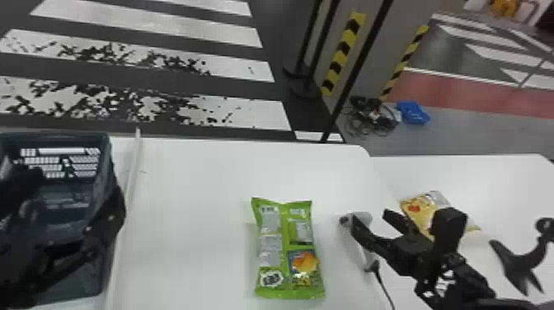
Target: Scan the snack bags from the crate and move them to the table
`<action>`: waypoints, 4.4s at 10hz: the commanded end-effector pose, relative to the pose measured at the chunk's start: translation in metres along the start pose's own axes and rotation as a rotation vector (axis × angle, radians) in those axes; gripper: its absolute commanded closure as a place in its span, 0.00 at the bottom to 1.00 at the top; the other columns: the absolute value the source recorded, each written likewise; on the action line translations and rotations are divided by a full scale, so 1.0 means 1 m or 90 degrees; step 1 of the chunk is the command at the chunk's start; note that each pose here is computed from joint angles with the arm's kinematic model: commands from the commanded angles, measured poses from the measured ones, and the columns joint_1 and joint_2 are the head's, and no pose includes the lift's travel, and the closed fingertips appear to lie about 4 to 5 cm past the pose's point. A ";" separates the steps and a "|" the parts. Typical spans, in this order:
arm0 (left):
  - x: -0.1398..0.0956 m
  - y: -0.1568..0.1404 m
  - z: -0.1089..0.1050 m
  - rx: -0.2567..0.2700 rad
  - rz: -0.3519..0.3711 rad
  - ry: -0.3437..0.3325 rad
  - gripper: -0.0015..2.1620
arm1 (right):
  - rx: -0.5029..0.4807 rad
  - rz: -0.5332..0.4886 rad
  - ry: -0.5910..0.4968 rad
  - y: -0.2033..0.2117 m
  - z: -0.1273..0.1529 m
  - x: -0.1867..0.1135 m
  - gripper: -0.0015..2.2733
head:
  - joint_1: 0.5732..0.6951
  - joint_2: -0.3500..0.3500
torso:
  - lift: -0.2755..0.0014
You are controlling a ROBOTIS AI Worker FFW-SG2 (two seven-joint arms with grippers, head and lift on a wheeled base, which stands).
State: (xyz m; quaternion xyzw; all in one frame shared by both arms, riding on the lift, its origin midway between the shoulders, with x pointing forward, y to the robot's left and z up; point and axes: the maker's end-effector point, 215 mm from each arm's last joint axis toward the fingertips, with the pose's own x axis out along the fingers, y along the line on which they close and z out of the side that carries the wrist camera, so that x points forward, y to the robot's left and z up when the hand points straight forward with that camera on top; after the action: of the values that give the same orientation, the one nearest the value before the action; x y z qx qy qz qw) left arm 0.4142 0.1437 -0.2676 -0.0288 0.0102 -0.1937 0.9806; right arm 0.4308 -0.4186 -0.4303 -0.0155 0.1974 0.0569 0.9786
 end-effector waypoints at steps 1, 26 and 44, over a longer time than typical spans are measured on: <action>0.003 0.002 -0.001 -0.006 0.001 -0.001 0.01 | 0.029 -0.004 0.029 -0.019 -0.018 0.004 0.01 | 1.00 0.00 | 0.65; 0.025 0.012 -0.014 -0.017 -0.006 0.000 0.01 | 0.089 -0.102 0.154 0.014 -0.040 -0.001 0.99 | 1.00 0.00 | 0.65; 0.030 0.003 -0.016 -0.024 -0.028 -0.002 0.01 | -0.002 -0.017 0.100 0.236 -0.004 0.046 0.99 | 1.00 0.40 | 0.65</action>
State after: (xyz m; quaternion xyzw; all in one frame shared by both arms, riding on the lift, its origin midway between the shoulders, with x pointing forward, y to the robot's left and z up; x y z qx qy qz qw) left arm 0.4439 0.1334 -0.2865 -0.0470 0.0150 -0.2157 0.9752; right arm 0.4400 -0.1811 -0.4514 -0.0235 0.2756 0.0406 0.9601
